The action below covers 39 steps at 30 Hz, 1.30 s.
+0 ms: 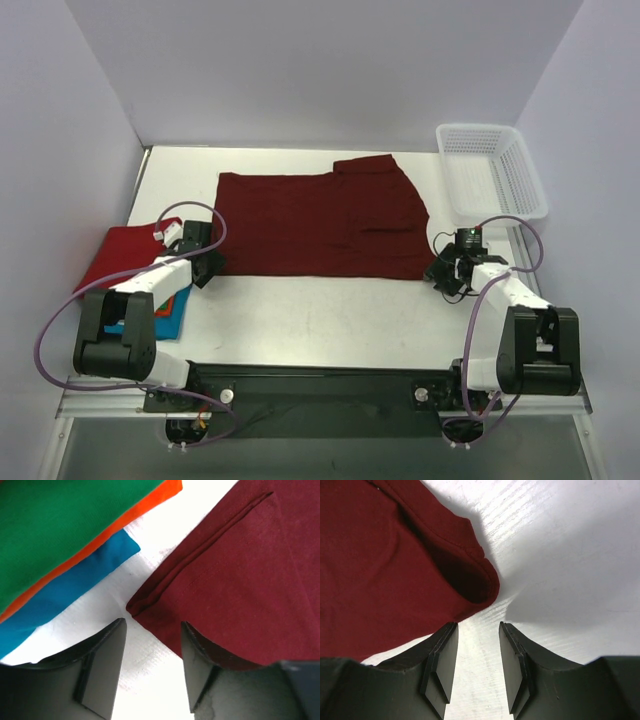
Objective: Fold and stack the t-shirts
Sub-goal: Fold the flattened tshirt in 1/3 of the way
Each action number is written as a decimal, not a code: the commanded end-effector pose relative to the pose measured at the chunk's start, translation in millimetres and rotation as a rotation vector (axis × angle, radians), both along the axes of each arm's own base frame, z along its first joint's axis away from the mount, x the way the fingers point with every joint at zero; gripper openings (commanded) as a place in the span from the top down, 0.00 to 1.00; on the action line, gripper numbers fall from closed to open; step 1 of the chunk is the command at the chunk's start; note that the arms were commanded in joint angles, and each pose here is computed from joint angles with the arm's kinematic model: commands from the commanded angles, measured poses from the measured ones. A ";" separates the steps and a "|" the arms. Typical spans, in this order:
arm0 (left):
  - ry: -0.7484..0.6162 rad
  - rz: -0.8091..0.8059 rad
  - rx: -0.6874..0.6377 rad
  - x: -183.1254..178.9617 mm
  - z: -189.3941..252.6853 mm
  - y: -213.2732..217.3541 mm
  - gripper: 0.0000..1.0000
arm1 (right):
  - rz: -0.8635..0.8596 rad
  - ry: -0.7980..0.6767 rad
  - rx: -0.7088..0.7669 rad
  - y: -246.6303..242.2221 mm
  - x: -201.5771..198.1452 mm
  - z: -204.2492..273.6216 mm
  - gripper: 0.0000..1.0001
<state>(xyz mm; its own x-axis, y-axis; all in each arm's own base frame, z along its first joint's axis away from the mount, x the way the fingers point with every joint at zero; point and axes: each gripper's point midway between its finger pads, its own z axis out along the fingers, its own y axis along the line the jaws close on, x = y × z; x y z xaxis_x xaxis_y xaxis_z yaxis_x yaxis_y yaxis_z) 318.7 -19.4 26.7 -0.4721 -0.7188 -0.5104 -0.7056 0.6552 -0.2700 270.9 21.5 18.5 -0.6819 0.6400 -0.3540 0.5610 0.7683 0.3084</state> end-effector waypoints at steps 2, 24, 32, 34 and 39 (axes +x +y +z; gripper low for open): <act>-0.029 0.005 0.004 9.7 0.2 1.6 0.45 | -0.009 0.005 -0.013 -4.1 0.4 -5.2 0.61; -0.022 0.004 0.026 3.0 5.3 5.7 0.95 | -0.063 -0.033 -0.006 -14.6 18.2 -12.3 0.68; 0.012 0.018 0.046 -7.9 10.0 10.7 1.00 | -0.066 0.002 0.031 -11.9 5.4 -11.6 1.00; 0.047 0.035 0.067 -19.4 10.6 16.0 1.00 | -0.076 -0.008 0.059 -12.3 -0.2 -5.8 1.00; 0.064 0.107 0.102 -42.6 22.8 28.6 1.00 | -0.115 0.007 0.091 -15.7 -23.4 7.2 1.00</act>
